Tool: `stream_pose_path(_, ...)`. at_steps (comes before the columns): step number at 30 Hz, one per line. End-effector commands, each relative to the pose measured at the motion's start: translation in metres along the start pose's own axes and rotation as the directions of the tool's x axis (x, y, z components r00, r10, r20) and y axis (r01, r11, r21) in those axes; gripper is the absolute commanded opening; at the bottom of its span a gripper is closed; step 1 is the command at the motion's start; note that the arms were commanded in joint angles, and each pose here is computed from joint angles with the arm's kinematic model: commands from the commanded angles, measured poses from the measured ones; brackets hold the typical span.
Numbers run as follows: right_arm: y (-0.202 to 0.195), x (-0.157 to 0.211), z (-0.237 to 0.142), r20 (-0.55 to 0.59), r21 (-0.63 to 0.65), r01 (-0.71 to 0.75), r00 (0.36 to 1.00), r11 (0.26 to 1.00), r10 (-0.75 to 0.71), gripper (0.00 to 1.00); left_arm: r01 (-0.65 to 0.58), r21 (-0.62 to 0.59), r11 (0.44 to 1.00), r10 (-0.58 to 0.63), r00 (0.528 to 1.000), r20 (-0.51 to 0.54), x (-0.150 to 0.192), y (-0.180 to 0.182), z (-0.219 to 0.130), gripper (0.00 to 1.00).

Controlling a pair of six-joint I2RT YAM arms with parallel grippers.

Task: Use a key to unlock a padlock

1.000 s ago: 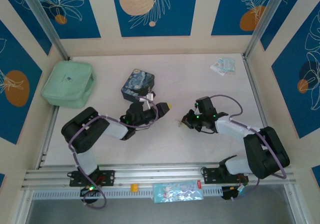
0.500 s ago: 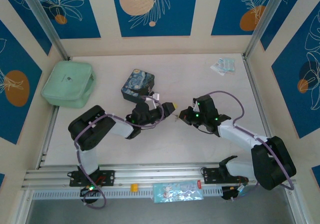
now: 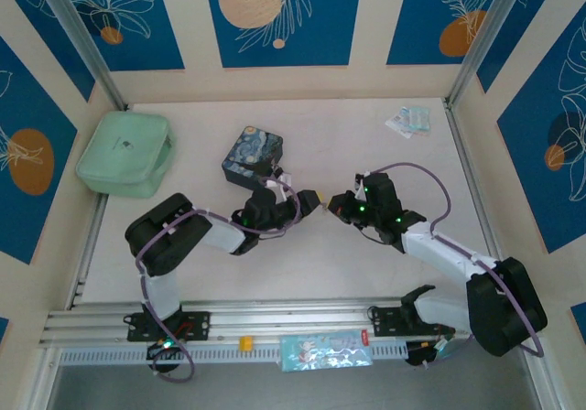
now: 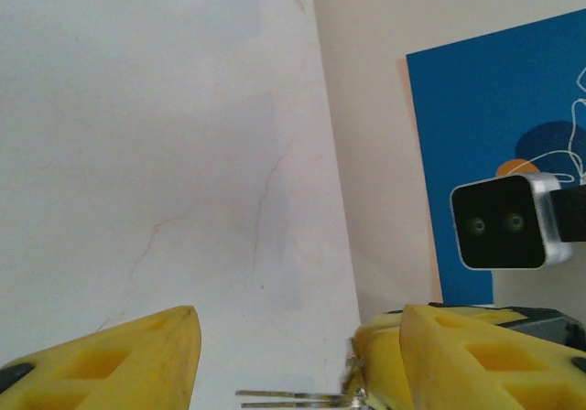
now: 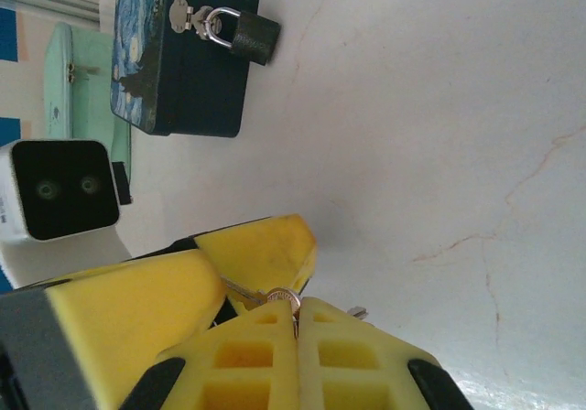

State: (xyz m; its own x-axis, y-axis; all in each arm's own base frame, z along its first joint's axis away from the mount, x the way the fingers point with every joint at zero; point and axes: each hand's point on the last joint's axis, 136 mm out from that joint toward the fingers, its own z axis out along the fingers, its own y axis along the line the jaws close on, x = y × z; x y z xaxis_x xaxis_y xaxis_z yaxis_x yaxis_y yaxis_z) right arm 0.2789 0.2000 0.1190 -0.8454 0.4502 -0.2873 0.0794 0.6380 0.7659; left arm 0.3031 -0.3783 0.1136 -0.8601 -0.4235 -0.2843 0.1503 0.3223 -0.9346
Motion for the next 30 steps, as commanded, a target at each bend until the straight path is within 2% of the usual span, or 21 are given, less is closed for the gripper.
stream_pose_path(1, 0.004, -0.002, 0.001, 0.018, -0.013, 0.02, 1.0, 1.0, -0.02, 0.0, -0.019, 0.04, 0.999, 0.018, 0.999, 0.027, -0.006, -0.022, 0.001, 0.57)
stream_pose_path(5, 0.009, -0.001, 0.007, 0.014, -0.011, 0.041, 0.999, 0.999, -0.041, 0.0, -0.019, 0.063, 0.998, 0.018, 0.999, 0.031, -0.007, -0.03, 0.002, 0.49)
stream_pose_path(7, 0.01, 0.0, 0.008, 0.013, 0.0, 0.058, 0.998, 0.998, -0.058, 0.0, -0.024, 0.066, 0.998, 0.023, 0.999, 0.03, -0.007, -0.032, 0.001, 0.39)
stream_pose_path(11, 0.013, 0.0, 0.009, 0.015, 0.004, 0.077, 0.997, 0.997, -0.077, 0.0, -0.025, 0.053, 0.998, 0.023, 0.999, 0.035, -0.007, -0.028, -0.002, 0.12)
stream_pose_path(14, 0.017, 0.0, 0.008, 0.006, -0.01, 0.094, 0.996, 0.996, -0.094, 0.0, -0.036, 0.046, 0.998, 0.034, 0.998, 0.043, -0.008, -0.027, -0.005, 0.0)
stream_pose_path(16, 0.025, 0.001, 0.005, -0.013, -0.047, 0.137, 0.99, 0.989, -0.137, 0.03, -0.058, 0.042, 0.997, 0.057, 0.998, 0.041, -0.008, -0.027, -0.007, 0.0)
stream_pose_path(18, 0.032, 0.001, -0.001, -0.038, -0.092, 0.191, 0.98, 0.977, -0.195, 0.29, -0.12, 0.073, 0.99, 0.117, 0.992, 0.036, -0.01, -0.036, -0.01, 0.0)
stream_pose_path(20, 0.038, 0.0, -0.009, -0.054, -0.137, 0.237, 0.968, 0.962, -0.246, 0.4, -0.189, 0.12, 0.974, 0.188, 0.982, 0.022, -0.011, -0.048, -0.014, 0.0)
stream_pose_path(24, 0.052, -0.005, -0.028, -0.05, -0.266, 0.293, 0.947, 0.918, -0.316, 0.42, -0.287, 0.233, 0.929, 0.305, 0.951, -0.046, -0.009, -0.067, -0.02, 0.0)
stream_pose_path(30, 0.07, -0.002, -0.042, -0.045, -0.422, 0.314, 0.93, 0.851, -0.366, 0.38, -0.362, 0.321, 0.875, 0.42, 0.897, -0.135, 0.003, -0.085, -0.024, 0.0)
